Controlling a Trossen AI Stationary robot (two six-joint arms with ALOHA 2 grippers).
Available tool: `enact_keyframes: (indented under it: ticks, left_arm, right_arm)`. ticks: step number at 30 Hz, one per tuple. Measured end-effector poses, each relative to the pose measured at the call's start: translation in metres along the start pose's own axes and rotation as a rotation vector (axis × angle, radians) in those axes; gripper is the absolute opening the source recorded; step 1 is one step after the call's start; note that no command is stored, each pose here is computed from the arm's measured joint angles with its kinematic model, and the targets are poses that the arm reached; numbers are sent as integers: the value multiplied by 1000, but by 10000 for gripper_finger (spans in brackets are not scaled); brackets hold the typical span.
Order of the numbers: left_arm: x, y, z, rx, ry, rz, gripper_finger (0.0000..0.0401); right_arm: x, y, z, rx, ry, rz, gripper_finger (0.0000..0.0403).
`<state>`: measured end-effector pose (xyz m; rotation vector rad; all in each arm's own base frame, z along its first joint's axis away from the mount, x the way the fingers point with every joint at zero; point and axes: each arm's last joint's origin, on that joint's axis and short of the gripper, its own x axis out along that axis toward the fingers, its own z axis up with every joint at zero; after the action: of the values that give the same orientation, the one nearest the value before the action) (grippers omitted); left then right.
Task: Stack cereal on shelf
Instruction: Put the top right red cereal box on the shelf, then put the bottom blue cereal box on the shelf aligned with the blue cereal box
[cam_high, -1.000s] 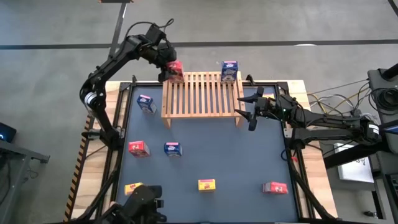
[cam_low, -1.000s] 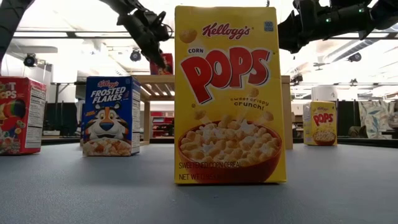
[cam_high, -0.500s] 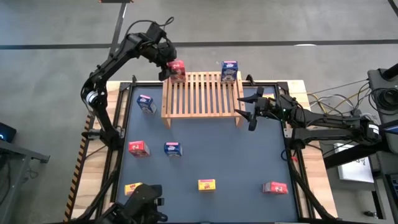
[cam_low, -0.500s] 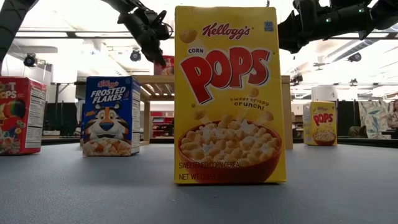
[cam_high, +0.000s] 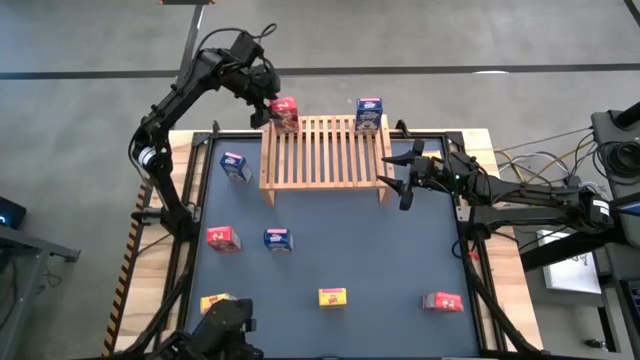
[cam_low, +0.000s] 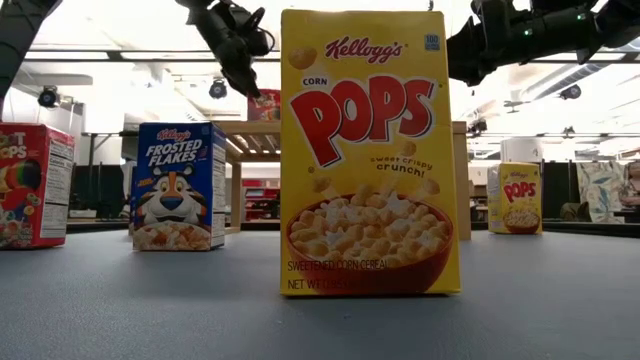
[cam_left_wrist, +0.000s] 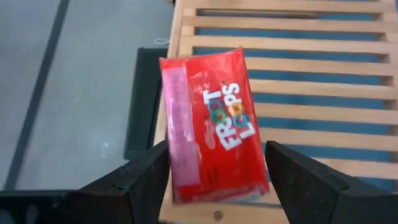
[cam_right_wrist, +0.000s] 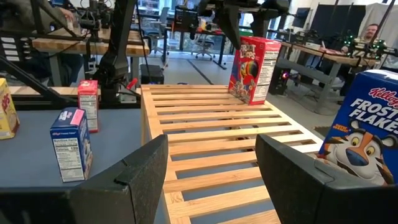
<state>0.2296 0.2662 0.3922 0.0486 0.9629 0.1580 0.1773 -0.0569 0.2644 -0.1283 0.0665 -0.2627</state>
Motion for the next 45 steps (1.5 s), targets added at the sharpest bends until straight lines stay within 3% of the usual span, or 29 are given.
enact_keyframes:
  ticks: [12, 23, 26, 34, 42, 45]
  left_arm:
    - [-46, -11, 7, -16, 87, 102, 244]
    - [-86, -40, -3, -121, -18, 117, 232]
    - [-90, -54, -13, -147, -65, 70, 225]
    - [-101, -94, -55, -245, -207, 176, 219]
    - [-77, -121, -96, -359, -223, 158, 219]
    - [-62, -129, -109, -341, -217, 101, 219]
  right_arm:
    - [0, 0, 0, 0, -1, 0, 233]
    - [-3, 0, 4, -2, -33, 2, 233]
    - [-4, 0, 5, 7, -40, 27, 233]
    - [-5, 1, 6, 4, -53, 47, 233]
    - [-5, 1, 7, 14, -62, 46, 233]
    - [-5, 1, 7, 19, -61, 46, 233]
